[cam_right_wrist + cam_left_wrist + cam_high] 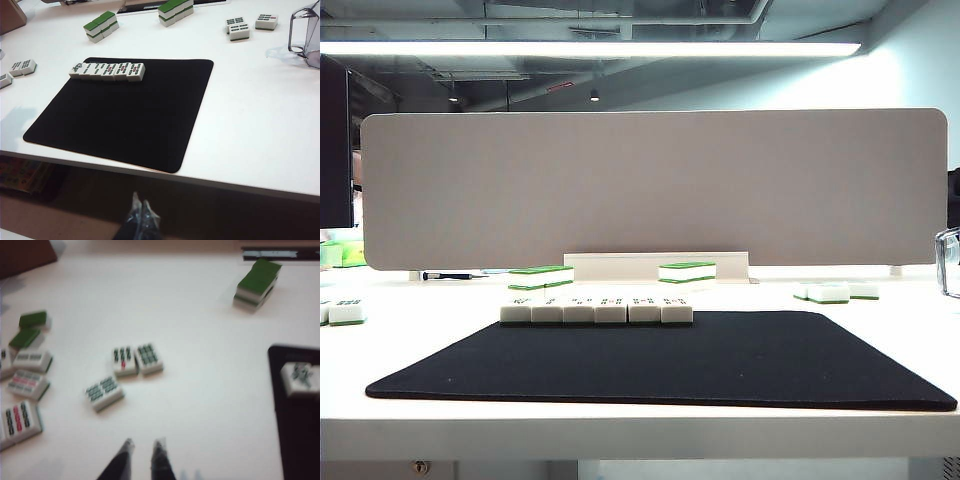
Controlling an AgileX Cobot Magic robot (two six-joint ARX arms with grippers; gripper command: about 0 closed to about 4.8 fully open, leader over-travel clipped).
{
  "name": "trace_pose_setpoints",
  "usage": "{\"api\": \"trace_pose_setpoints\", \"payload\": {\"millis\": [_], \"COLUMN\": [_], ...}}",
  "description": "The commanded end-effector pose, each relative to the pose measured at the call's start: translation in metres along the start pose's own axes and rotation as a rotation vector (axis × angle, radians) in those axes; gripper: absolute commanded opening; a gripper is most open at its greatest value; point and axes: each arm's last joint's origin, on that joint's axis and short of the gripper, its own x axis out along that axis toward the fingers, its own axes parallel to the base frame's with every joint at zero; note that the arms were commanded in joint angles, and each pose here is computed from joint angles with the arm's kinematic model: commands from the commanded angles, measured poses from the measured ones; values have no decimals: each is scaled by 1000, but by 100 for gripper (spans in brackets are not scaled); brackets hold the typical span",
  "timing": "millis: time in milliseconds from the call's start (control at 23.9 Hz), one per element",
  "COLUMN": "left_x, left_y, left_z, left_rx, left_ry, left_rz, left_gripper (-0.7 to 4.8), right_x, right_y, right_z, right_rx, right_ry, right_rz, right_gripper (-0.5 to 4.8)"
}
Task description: Align six mahjong tiles in a row on the table.
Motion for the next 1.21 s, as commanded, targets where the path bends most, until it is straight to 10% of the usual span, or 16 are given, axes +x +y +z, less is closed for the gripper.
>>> {"api": "trace_pose_setpoints", "payload": {"millis": [42,585,1212], "left_x": [-4,-1,-10], "left_y": [8,28,25], "left_z": [-39,-125,-128], "left_rx": [-79,-250,-83], "left_ry": [-116,-219,-240], "left_rz": [21,79,-22], "left_gripper": [52,52,52], "right_x": [-2,-2,-2], "right_y": [1,1,1], "right_z": [0,0,0], "right_rx": [-10,-10,-10], "right_ry": [-22,-22,-22], "right_rz": [0,1,0], "right_gripper": [-1,-1,-1]}}
